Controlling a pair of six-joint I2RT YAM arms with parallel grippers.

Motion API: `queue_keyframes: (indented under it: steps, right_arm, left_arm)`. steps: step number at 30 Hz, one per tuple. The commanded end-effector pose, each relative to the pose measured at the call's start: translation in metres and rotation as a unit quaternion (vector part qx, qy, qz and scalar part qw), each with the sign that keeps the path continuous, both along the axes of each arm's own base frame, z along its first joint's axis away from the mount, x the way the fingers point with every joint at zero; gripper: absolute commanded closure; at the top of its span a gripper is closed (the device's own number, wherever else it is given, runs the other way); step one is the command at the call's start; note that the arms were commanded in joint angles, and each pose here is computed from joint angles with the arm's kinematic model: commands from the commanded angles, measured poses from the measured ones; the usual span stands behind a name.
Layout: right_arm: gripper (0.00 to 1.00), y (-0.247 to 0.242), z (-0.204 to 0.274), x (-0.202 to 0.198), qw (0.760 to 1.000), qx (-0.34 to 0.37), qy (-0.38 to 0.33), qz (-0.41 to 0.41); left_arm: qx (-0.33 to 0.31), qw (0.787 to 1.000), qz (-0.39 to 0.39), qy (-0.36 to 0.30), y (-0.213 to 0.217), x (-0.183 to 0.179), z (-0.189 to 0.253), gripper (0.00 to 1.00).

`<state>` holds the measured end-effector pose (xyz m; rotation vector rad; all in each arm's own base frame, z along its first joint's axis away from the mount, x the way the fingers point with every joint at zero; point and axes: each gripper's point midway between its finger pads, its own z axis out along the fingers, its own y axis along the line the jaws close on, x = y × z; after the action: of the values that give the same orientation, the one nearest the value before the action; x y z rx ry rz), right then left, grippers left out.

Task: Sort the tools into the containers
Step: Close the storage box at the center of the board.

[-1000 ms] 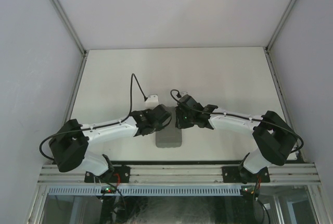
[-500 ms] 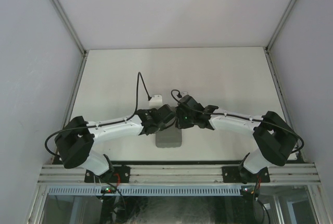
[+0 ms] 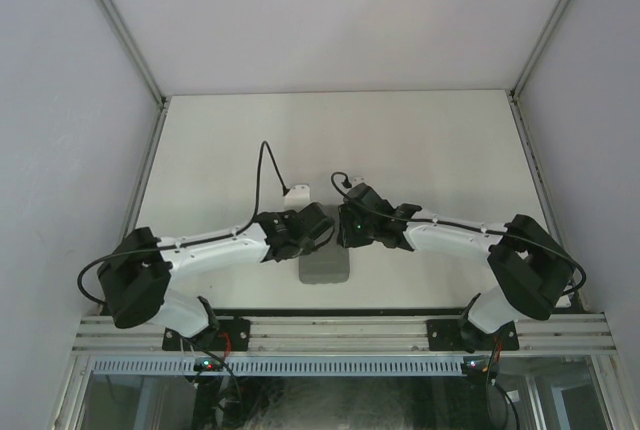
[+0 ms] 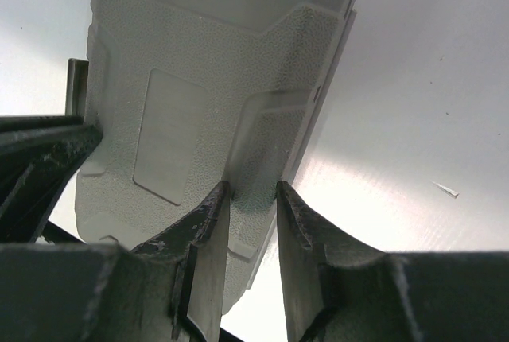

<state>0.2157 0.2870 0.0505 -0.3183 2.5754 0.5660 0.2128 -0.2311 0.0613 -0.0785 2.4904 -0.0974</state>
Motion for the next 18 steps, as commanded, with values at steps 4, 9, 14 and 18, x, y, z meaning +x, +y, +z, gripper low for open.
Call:
queue_keyframes:
  steps: [4,9,14,18]
  right_arm:
    - [0.72,-0.009,-0.026,-0.020,0.999,-0.021,0.044,0.007]
    - [0.73,-0.009,-0.027,-0.020,0.999,-0.021,0.046,0.008]
    - [0.73,-0.008,-0.027,-0.020,0.999,-0.019,0.047,0.007]
    - [0.73,-0.009,-0.028,-0.020,0.999,-0.020,0.048,0.008]
  left_arm:
    - [-0.071,0.997,-0.042,-0.009,-0.011,-0.011,0.036,0.65]
    - [-0.112,0.993,-0.016,-0.044,0.006,-0.006,0.058,0.47]
    - [-0.148,0.988,0.022,-0.032,0.025,-0.008,0.041,0.27]
    - [-0.189,0.981,0.040,-0.008,0.024,-0.010,0.022,0.12]
